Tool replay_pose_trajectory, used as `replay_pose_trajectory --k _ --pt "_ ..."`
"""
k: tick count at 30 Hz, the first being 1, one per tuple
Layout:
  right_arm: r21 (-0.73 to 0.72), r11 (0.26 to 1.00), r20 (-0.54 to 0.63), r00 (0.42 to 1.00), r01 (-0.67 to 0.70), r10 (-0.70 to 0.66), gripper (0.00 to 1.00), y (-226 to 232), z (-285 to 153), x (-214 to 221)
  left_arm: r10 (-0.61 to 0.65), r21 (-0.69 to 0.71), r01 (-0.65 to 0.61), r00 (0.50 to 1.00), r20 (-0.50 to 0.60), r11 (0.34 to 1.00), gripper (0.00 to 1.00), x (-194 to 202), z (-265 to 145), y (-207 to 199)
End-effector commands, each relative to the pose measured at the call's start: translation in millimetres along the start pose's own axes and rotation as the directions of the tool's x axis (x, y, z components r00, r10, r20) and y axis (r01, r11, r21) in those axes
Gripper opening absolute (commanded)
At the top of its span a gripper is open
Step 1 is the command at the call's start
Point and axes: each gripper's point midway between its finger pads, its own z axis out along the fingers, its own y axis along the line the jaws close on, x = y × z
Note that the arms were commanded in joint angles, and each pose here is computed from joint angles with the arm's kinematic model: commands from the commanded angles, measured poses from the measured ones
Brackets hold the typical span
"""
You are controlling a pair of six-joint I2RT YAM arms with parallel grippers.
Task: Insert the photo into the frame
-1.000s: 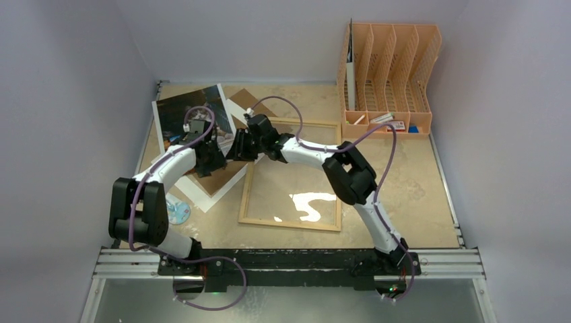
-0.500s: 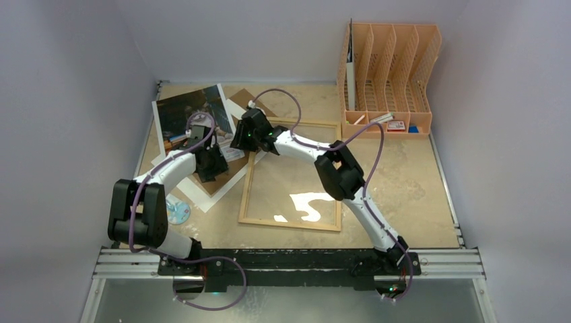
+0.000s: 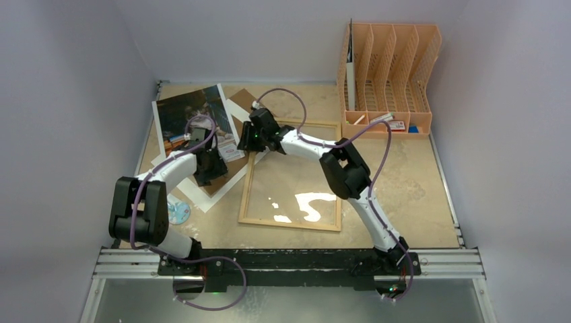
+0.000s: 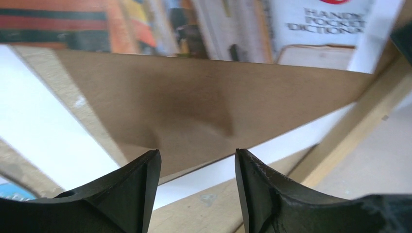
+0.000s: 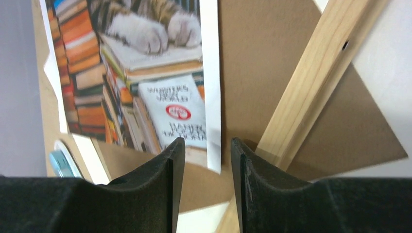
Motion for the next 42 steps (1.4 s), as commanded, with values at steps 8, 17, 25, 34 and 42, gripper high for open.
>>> replay_pose_trajectory --k 8,17,25,34,42 --pt "-0.161 0.985 -0.131 0.991 -0.062 0.041 0.45 72 -70 45 -0.080 -0.250 0.098 0.993 0.082 0.963 0.54 -7 -15 52" --pt "-0.053 0.984 -0.251 0.956 -0.168 0.150 0.47 92 -63 126 -0.113 -0.333 0.129 0.991 0.066 0.934 0.54 4 -12 78" --pt "0.064 0.966 -0.209 0.943 -0.251 0.259 0.50 98 -57 153 -0.179 -0.293 0.166 0.984 -0.020 0.942 0.31 -8 6 85" --pt "0.267 0.901 0.011 0.936 -0.343 0.353 0.52 60 -49 130 -0.166 -0.361 0.147 0.986 -0.022 0.921 0.30 -4 11 102" --pt "0.405 0.838 0.060 0.925 -0.366 0.375 0.54 25 -38 141 -0.153 -0.359 0.134 0.988 -0.026 0.924 0.30 -2 10 103"
